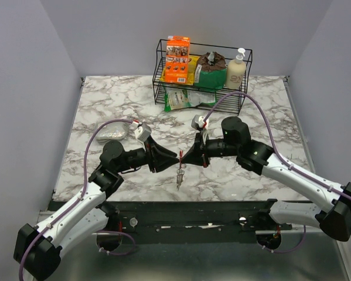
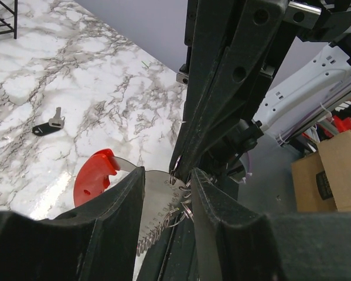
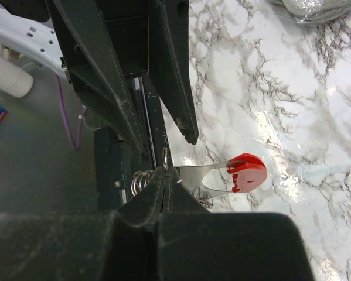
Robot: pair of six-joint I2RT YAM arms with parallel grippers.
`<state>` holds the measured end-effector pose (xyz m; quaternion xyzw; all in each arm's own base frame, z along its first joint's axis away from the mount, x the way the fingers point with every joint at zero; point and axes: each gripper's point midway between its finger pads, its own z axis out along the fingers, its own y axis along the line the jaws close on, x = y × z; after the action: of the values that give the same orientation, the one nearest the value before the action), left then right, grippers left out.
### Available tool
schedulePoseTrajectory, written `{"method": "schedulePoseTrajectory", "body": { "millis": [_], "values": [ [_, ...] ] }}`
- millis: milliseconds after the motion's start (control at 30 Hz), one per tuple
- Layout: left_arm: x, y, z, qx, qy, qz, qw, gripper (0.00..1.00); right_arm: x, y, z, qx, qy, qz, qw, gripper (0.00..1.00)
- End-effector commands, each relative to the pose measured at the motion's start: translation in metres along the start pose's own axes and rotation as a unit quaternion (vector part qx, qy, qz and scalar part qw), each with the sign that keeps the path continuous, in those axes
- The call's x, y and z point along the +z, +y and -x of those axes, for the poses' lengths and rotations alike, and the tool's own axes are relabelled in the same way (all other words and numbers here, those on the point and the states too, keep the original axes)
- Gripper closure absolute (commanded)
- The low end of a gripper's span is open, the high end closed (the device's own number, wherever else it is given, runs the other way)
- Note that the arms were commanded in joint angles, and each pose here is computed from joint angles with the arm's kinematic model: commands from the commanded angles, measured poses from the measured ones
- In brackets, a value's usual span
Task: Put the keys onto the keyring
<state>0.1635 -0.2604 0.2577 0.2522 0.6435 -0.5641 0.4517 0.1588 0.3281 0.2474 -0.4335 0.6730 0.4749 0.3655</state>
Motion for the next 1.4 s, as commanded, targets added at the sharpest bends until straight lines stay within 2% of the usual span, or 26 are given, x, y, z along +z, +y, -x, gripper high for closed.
{"method": "schedulePoseTrajectory", "body": {
  "millis": [0, 367, 633, 733, 933, 1033, 1133, 1367],
  "values": [
    [-0.002, -0.015, 0.003, 0.003, -0.002, -0.037, 0.999, 0.55, -0.006, 0.015, 0.025, -0.022, -0.035, 0.021, 0.999, 1.00],
    [-0.001, -0.018, 0.001, -0.002, 0.000, -0.051, 0.999, 0.68, -0.008, 0.017, 0.028, -0.025, -0.041, 0.022, 0.999, 1.00],
    [0.002, -0.012, -0.003, -0.008, 0.005, -0.043, 0.999, 0.70, -0.008, 0.020, 0.029, -0.027, -0.042, 0.031, 0.998, 0.99],
    [0.002, -0.011, -0.003, -0.007, 0.004, -0.043, 0.999, 0.79, -0.007, 0.021, 0.029, -0.027, -0.041, 0.034, 0.998, 0.99],
    [0.004, -0.008, -0.005, -0.011, 0.008, -0.040, 0.999, 0.85, -0.007, 0.023, 0.028, -0.028, -0.040, 0.043, 0.998, 1.00],
    [0.005, -0.008, -0.005, -0.011, 0.009, -0.041, 0.999, 0.95, -0.008, 0.026, 0.029, -0.030, -0.040, 0.050, 0.997, 0.99],
    [0.005, -0.007, -0.006, -0.011, 0.009, -0.042, 0.999, 1.00, -0.007, 0.027, 0.029, -0.033, -0.040, 0.055, 0.997, 0.99],
    [0.005, -0.012, -0.003, -0.006, 0.009, -0.052, 0.999, 1.00, -0.005, 0.029, 0.028, -0.034, -0.036, 0.064, 0.997, 0.99]
  ]
}}
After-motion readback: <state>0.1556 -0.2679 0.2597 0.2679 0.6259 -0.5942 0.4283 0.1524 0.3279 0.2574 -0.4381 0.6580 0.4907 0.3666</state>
